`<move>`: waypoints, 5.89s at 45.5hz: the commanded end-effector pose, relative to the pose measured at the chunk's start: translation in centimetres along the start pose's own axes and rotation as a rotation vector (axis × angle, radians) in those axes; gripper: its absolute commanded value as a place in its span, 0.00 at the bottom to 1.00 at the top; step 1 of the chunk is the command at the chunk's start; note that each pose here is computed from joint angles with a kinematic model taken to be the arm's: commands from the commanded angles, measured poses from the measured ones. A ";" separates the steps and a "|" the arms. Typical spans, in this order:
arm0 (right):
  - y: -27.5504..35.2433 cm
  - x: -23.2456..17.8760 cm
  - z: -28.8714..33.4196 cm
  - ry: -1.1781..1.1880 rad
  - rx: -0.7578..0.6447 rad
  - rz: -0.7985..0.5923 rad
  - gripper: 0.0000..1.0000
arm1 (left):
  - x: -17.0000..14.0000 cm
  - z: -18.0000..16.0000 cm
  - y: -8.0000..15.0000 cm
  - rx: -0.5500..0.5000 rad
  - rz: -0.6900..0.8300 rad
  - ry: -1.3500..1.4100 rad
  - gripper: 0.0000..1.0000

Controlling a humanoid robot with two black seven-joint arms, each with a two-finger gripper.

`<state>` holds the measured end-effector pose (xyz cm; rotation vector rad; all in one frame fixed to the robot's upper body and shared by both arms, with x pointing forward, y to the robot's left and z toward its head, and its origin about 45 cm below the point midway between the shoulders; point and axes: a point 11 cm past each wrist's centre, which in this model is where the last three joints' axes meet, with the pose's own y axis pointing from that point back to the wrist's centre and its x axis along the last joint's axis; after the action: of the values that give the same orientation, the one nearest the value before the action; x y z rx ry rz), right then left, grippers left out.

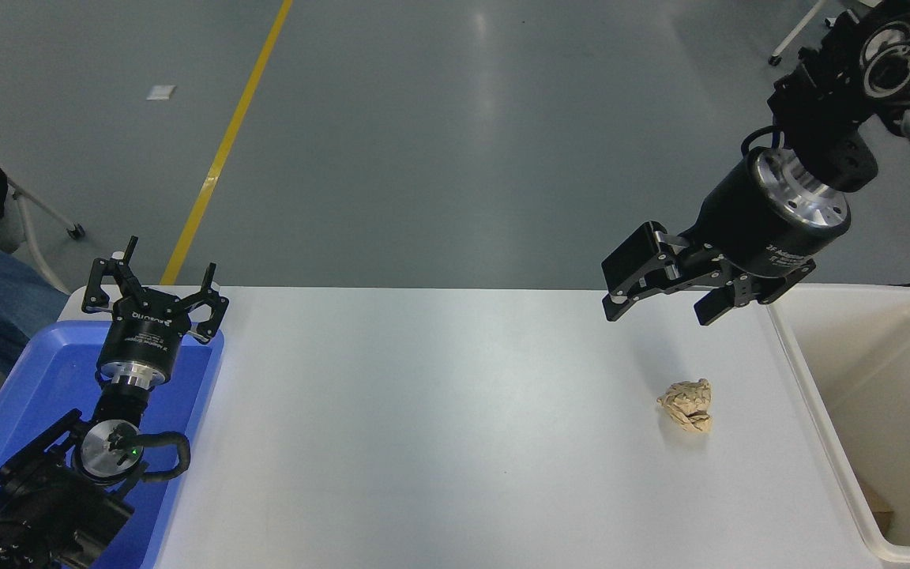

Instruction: Pick up paper ball place in dustbin

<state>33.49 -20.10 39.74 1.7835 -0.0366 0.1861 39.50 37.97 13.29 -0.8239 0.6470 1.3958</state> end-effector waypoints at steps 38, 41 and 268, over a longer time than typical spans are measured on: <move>-10.8 1.7 9.3 -0.049 -0.132 -0.043 1.00 | 0.0 0.0 0.0 -0.003 0.000 0.001 1.00; -12.4 2.3 11.1 -0.078 -0.150 0.002 1.00 | 0.1 0.0 0.0 -0.003 0.002 0.001 1.00; -18.0 -6.1 39.1 -0.440 -0.460 0.541 1.00 | -0.2 -0.1 -0.1 0.005 -0.011 0.001 1.00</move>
<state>32.48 -54.15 9.79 1.2781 -0.8473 0.1110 39.60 37.88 13.39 -0.8228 0.6454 1.3908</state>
